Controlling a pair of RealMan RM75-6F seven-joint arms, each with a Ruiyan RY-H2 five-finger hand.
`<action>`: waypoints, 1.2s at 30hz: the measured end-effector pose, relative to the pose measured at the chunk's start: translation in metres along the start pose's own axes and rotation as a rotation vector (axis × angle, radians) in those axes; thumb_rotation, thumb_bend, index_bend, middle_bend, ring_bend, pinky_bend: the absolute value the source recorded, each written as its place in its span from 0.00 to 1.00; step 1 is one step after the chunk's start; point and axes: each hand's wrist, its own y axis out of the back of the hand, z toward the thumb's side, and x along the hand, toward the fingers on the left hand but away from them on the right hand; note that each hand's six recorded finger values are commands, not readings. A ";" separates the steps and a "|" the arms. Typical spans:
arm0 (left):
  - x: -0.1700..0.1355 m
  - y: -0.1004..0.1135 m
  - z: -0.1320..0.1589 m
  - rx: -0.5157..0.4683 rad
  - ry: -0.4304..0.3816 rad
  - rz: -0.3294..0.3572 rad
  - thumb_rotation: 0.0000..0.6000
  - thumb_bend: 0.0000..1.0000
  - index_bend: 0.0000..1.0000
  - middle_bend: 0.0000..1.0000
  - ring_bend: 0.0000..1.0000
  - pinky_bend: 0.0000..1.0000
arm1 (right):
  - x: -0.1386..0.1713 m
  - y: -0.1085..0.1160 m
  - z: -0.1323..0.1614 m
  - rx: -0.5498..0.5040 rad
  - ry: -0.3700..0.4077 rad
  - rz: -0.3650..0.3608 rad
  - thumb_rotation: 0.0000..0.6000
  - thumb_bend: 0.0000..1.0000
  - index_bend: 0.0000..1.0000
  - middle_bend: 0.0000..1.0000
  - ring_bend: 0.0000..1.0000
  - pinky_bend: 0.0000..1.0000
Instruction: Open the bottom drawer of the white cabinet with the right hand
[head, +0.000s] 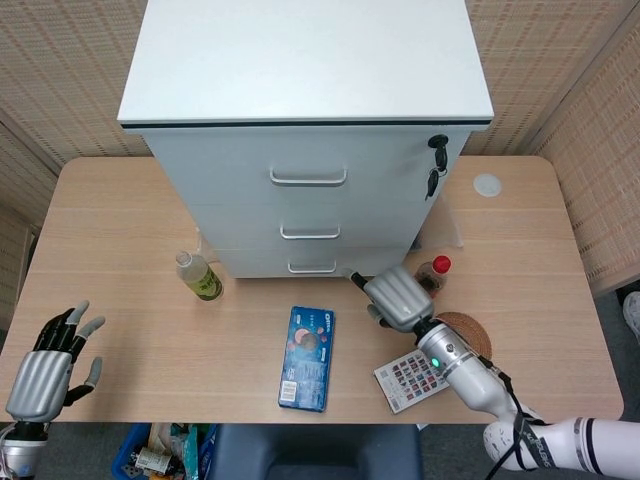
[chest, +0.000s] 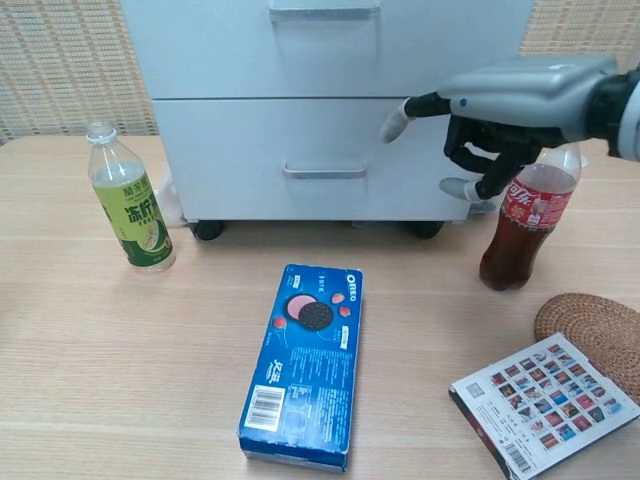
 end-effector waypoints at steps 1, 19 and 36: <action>0.000 0.000 0.000 0.000 0.001 0.000 1.00 0.47 0.18 0.04 0.05 0.09 | -0.004 -0.001 0.002 0.003 0.001 0.004 1.00 0.41 0.15 0.81 0.86 0.89; -0.003 -0.003 -0.008 0.008 0.023 -0.016 1.00 0.47 0.18 0.04 0.05 0.09 | -0.048 -0.021 0.016 0.068 -0.025 0.042 1.00 0.42 0.15 0.81 0.86 0.89; -0.002 -0.003 -0.008 0.006 0.025 -0.013 1.00 0.47 0.18 0.04 0.05 0.09 | -0.058 -0.022 0.022 0.089 -0.016 0.044 1.00 0.42 0.15 0.81 0.86 0.89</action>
